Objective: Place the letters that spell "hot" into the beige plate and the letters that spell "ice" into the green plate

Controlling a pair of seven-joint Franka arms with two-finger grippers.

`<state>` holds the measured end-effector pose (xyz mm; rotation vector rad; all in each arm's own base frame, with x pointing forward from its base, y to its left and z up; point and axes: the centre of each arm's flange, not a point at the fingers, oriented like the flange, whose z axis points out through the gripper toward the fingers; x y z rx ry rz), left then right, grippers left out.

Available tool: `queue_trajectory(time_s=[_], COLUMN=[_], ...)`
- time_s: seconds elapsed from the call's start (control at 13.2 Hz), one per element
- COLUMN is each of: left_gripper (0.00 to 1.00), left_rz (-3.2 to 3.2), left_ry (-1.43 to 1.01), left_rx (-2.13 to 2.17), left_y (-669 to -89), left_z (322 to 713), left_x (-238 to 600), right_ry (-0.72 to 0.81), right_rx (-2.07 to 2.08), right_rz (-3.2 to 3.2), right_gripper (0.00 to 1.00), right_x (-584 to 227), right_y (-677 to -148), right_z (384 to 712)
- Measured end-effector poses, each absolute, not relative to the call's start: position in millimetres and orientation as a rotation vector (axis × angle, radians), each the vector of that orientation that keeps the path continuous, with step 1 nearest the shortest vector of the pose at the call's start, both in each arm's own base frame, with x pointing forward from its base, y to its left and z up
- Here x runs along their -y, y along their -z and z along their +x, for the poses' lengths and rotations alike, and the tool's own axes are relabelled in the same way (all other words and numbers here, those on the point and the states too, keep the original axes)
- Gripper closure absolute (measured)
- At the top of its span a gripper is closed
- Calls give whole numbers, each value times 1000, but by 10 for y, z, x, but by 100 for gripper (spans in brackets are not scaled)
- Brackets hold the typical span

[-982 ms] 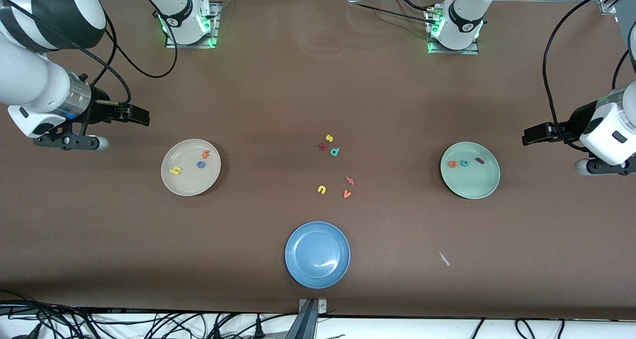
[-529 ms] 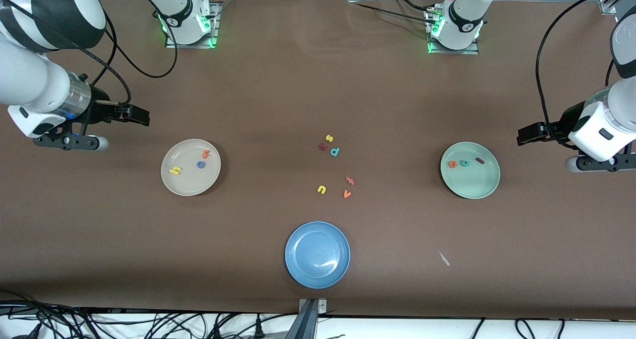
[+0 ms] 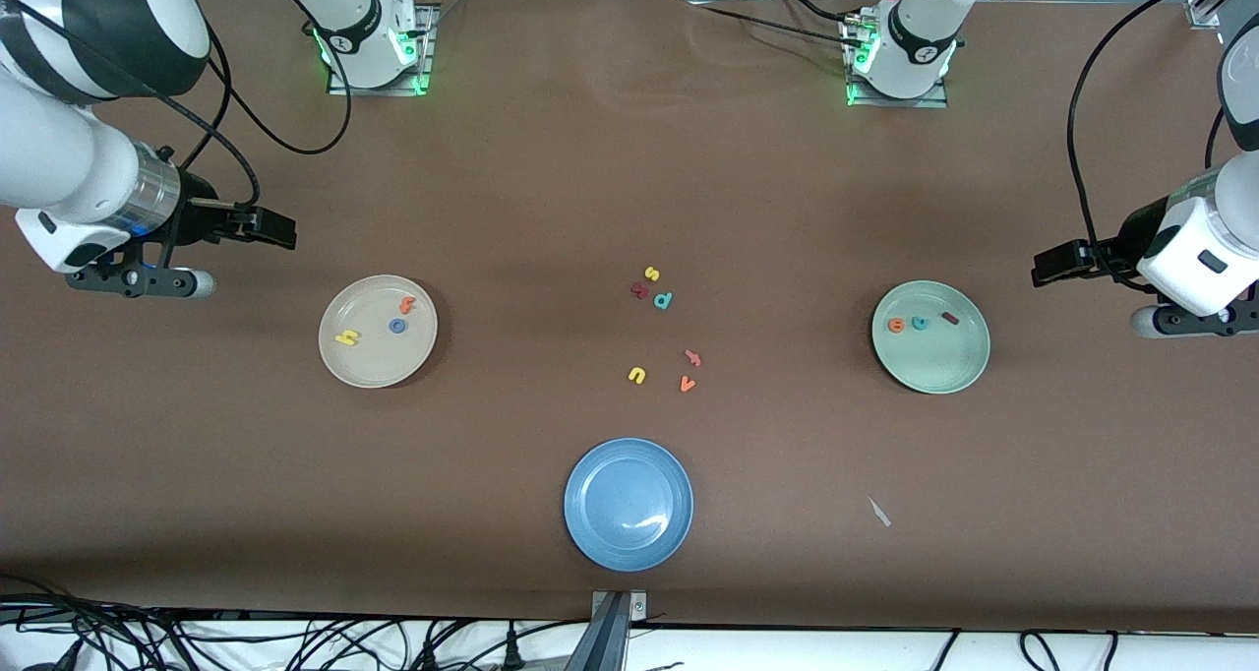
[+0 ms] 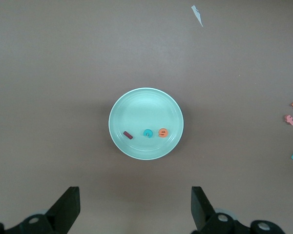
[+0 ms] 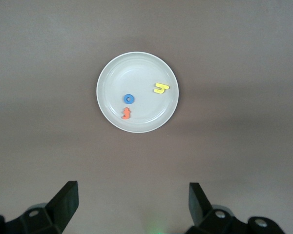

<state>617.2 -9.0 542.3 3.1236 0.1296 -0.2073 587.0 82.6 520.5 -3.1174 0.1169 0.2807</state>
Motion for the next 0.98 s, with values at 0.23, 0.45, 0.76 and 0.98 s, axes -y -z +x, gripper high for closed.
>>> queue_trajectory(time_s=[0.23,0.45,0.76,0.98], left_gripper=[0,0,0,0], left_rz=[3123,3123,3123,3122], left_ry=[219,228,227,241], left_rx=[-128,-123,-98,-93], left_y=[-5386,-5351,-5349,-5298], left_z=[6166,6162,6163,6163], left_x=[95,105,106,101], right_ry=[-281,-281,-281,-281], right_rx=[-117,-117,-117,-117], right_rz=[-3117,-3117,-3117,-3117], right_gripper=[0,0,0,0], right_x=[-826,-826,-826,-826], right_y=[-5205,-5205,-5205,-5205], right_z=[5871,5871,5871,5870])
